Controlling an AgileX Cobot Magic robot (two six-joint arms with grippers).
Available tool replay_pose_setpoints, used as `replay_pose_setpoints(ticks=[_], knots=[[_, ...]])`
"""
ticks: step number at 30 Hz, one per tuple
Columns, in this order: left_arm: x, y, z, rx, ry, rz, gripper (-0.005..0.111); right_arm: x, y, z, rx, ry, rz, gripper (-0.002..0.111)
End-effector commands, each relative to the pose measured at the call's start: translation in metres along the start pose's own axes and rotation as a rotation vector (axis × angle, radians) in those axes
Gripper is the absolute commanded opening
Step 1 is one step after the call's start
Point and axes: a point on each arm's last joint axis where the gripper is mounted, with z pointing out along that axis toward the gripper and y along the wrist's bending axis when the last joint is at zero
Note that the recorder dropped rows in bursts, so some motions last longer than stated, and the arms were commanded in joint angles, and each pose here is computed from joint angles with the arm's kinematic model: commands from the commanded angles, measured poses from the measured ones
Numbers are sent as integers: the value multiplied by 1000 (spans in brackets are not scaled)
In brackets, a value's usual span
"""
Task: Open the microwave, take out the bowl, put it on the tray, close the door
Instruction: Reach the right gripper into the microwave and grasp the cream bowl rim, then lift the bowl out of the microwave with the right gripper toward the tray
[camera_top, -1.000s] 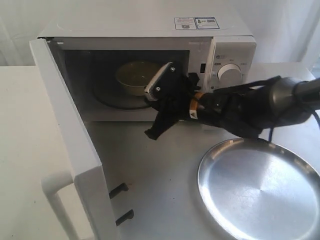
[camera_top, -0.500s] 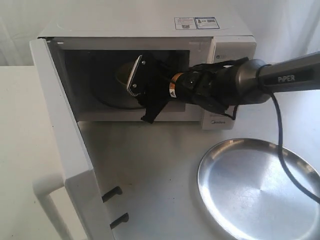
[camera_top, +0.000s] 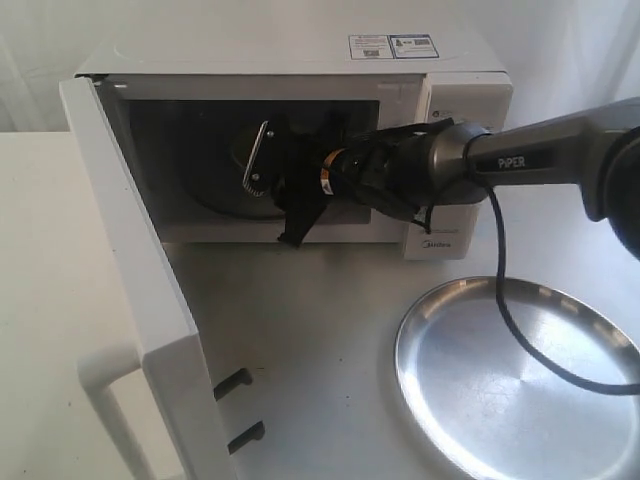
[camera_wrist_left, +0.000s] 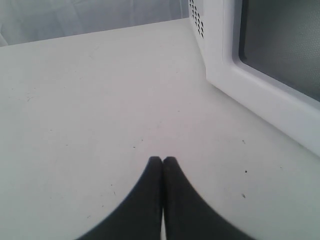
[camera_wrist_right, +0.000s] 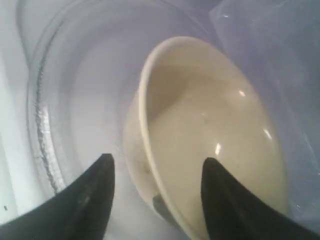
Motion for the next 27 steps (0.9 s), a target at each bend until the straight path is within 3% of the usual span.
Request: replay_pose_setpoints(ticks=[1, 6, 7, 15, 21, 25, 27], knots=[[1, 0, 0, 2, 0, -9, 0, -6, 7, 6, -15, 4, -25, 33], [1, 0, 0, 2, 0, -9, 0, -10, 7, 5, -14, -2, 9, 2], [1, 0, 0, 2, 0, -9, 0, -10, 7, 5, -14, 0, 28, 0], [1, 0, 0, 2, 0, -9, 0, -31, 9, -32, -21, -24, 177, 0], [1, 0, 0, 2, 0, -9, 0, -37, 11, -118, -15, 23, 455, 0], [1, 0, 0, 2, 0, -9, 0, -25, 21, -189, 14, 85, 804, 0], [1, 0, 0, 2, 0, -9, 0, -18, 35, -221, 5, 55, 835, 0]])
